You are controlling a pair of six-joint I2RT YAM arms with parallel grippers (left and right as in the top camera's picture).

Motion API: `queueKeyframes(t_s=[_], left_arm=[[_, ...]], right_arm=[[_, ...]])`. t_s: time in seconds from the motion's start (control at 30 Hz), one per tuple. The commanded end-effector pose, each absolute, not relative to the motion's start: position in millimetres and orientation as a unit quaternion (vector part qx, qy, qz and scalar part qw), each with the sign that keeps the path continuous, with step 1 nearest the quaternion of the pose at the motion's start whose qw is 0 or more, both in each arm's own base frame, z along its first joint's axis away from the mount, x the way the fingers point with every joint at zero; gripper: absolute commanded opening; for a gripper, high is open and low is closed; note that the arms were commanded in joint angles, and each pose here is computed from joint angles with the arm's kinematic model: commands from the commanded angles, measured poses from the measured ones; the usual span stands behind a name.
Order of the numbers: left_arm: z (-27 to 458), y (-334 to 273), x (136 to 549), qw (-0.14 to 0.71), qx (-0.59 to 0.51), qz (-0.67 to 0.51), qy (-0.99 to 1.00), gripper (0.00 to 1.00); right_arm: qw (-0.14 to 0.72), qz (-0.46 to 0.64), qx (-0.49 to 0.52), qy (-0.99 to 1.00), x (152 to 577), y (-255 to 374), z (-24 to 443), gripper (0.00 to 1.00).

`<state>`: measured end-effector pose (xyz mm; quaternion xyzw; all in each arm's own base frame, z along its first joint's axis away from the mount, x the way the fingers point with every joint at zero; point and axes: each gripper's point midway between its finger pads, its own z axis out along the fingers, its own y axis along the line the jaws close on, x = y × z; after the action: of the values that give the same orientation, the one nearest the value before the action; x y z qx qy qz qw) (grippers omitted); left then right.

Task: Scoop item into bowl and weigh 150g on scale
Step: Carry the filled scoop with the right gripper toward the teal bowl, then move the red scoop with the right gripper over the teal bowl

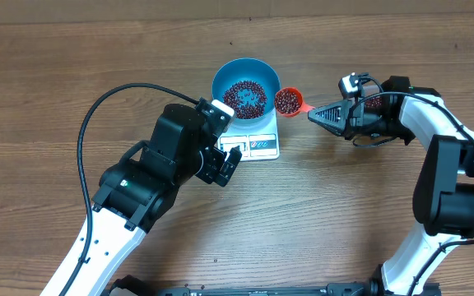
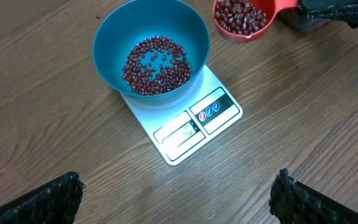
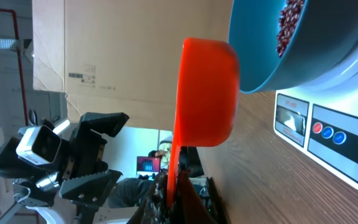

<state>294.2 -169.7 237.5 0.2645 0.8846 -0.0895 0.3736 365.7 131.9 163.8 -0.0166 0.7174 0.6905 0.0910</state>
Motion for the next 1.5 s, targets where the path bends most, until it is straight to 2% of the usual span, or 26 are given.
queueKeyframes(t_s=[0.0,1.47], left_arm=[[247,-167,297,0.385,0.253,-0.089,0.883,0.99],[247,-167,297,0.385,0.253,-0.089,0.883,1.0]], right_arm=[[0.092,0.708,-0.021,0.7,365,137,167,0.04],[0.103,0.699,-0.035,0.707,391,134,164,0.04]])
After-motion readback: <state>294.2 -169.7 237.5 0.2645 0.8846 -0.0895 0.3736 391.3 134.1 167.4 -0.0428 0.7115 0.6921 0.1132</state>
